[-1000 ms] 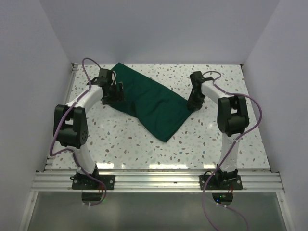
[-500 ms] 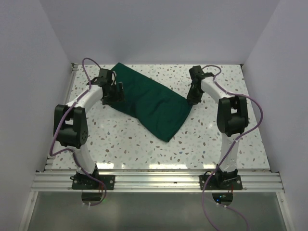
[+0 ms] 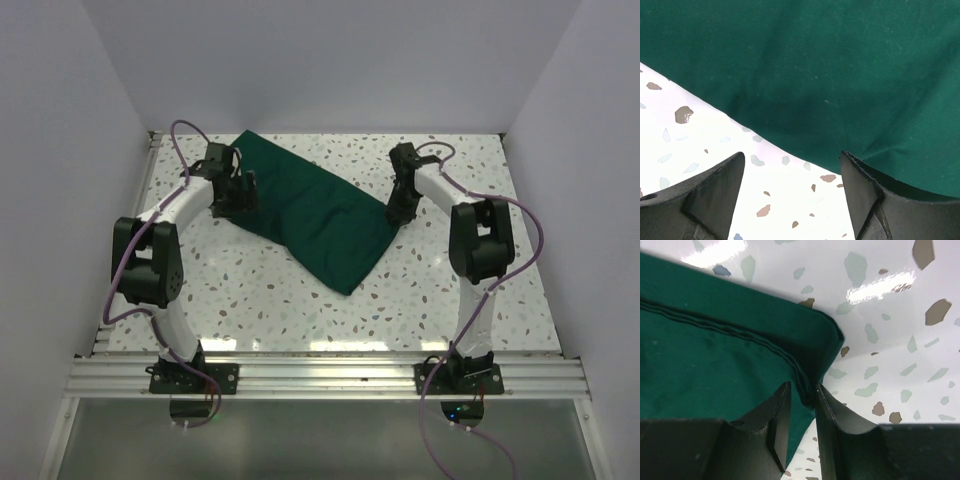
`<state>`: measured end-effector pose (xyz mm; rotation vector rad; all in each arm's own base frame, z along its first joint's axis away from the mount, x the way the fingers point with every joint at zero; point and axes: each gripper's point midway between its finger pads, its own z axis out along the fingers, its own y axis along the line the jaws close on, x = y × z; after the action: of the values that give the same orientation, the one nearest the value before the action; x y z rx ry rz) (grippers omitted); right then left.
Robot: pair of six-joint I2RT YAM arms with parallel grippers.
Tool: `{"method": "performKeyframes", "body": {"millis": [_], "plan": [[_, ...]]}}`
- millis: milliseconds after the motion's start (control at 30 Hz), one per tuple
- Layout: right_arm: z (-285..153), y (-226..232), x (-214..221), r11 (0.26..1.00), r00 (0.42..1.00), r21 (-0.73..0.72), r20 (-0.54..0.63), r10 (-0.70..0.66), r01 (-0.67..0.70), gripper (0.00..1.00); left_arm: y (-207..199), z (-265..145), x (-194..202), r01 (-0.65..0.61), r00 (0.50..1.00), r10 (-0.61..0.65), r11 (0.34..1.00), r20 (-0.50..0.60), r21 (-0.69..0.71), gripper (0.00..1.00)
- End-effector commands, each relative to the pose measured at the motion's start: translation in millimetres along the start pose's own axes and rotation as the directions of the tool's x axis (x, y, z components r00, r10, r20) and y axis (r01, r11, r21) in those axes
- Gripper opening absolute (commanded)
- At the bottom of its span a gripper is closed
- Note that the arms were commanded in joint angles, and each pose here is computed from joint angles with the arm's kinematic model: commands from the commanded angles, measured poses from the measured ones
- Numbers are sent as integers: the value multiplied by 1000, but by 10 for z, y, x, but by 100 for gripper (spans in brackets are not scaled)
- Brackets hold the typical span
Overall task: Open and lay out the surgical kit
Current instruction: Open the surgical kit at the center of the board.
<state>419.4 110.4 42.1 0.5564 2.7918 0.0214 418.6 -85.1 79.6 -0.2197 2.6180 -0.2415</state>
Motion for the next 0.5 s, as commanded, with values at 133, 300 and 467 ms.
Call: {"method": "performKeyframes", "body": {"millis": [133,300,467], "plan": [[-23,65,264,999,998,-3,-52,-42,42,26,-8,36,-34,-26,1000,26,1000,6,0,80],[-29,60,241,998,997,12,-46,-59,60,12,-3,53,-19,-24,1000,24,1000,6,0,80],[-9,60,194,997,997,23,-40,-66,67,0,29,36,4,-30,1000,30,999,9,-12,80]]}}
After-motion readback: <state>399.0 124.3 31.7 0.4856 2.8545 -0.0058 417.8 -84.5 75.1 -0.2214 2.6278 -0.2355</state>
